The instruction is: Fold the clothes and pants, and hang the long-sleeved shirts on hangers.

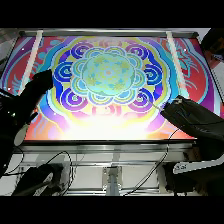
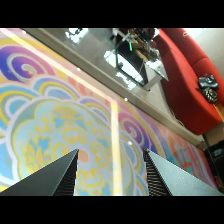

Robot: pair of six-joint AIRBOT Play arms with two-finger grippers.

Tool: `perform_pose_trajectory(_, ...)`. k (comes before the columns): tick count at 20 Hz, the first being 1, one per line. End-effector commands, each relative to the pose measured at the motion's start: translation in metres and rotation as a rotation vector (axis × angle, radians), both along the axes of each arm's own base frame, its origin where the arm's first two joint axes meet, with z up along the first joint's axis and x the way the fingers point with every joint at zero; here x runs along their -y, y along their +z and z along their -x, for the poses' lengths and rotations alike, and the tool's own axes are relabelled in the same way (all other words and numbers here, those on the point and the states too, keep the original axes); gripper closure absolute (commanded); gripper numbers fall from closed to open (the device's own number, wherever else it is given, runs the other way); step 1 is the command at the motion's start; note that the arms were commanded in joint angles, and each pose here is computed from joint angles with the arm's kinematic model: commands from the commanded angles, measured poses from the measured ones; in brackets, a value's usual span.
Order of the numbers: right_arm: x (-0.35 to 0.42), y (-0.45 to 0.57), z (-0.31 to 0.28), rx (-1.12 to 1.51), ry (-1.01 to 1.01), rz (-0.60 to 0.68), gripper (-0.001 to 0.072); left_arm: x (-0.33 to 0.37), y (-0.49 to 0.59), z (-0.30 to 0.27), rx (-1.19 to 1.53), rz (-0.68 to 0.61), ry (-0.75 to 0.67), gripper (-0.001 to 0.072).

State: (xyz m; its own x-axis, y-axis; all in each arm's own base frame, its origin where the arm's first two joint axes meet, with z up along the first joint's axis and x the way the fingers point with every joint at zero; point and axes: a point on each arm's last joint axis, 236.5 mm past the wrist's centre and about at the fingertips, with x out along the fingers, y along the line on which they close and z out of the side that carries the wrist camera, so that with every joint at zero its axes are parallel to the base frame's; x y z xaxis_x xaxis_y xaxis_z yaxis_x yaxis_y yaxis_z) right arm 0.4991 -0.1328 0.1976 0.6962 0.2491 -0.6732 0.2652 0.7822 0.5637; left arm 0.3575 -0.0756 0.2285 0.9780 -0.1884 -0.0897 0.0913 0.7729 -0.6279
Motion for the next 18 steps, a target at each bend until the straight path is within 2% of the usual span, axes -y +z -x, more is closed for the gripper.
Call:
perform_pose_trajectory(1,-0.071,0.003,-0.009,0.036,0.218,-0.011,0.0709,0.0,0.0,0.0,0.001,0.0,0.001,0.0233)
perform_pose_trajectory(6,-0.175,0.004,0.001,0.045,0.539,-0.226,0.0708,0.0,0.001,0.0,0.001,0.0,0.001,0.0233)
perform_pose_trajectory(18,-0.282,-0.01,0.012,0.021,0.738,-0.171,0.0704,0.0,0.001,0.0,0.001,0.001,0.0,0.0232)
